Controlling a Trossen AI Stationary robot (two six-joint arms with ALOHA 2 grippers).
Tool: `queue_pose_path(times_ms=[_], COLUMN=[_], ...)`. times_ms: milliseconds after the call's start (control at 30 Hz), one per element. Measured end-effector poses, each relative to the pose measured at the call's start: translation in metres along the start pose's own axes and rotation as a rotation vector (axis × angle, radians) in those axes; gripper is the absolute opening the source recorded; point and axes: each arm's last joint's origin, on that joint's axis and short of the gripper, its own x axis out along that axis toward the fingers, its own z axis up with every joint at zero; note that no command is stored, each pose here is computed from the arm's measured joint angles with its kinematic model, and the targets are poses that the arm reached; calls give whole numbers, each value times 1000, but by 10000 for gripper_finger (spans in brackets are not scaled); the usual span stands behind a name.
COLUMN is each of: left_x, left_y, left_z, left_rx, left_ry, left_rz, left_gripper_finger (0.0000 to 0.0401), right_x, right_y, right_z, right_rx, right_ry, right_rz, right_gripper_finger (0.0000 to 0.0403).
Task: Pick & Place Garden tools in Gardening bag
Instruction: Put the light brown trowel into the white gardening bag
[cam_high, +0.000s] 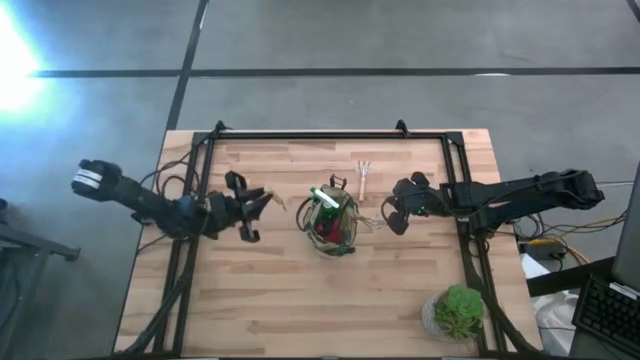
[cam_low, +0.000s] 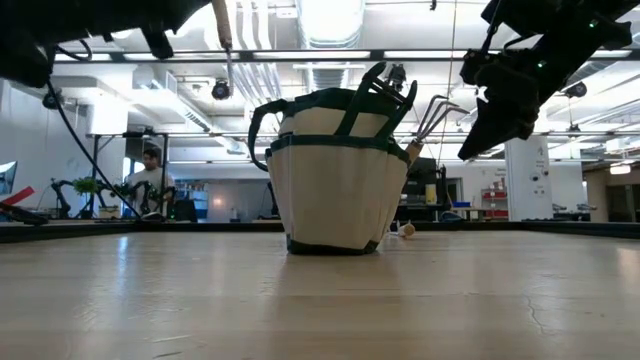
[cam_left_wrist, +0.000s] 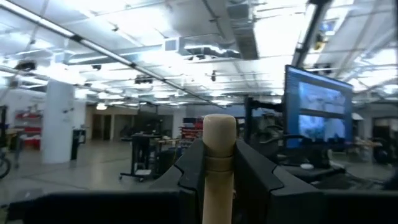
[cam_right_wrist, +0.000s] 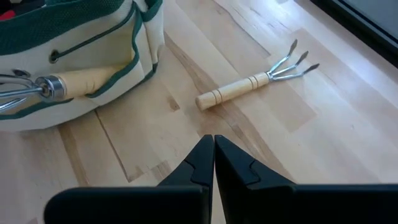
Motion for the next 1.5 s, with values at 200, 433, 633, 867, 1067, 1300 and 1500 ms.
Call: queue_pose_path(times_ms=[200, 433, 633, 867, 1067, 1300, 1500], left_x=[7, 12, 14, 26, 38, 38, 37], left_y=[8, 10, 8, -1, -11, -13, -13], left_z=[-7, -23, -35, -43, -54, -68, -71], left_rx=[-9, -20, -25, -26, -10, -11, -13], left_ry=[3, 31, 29, 41, 55, 108, 119], left_rz=[7, -20, -53, -111, -163, -168, -170], left_gripper_finger=[60, 60, 60, 60, 60, 60, 60], right_x=[0, 0, 0, 0, 0, 0, 0], right_y=[0, 0, 0, 0, 0, 0, 0], right_z=[0, 0, 0, 0, 0, -1, -1], right_rx=[-4, -8, -8, -15, -15, -19, -19], right_ry=[0, 1, 1, 2, 2, 11, 11], right_rz=[0, 0, 0, -1, -1, -3, -3], right_gripper_finger=[8, 8, 8, 8, 8, 8, 8])
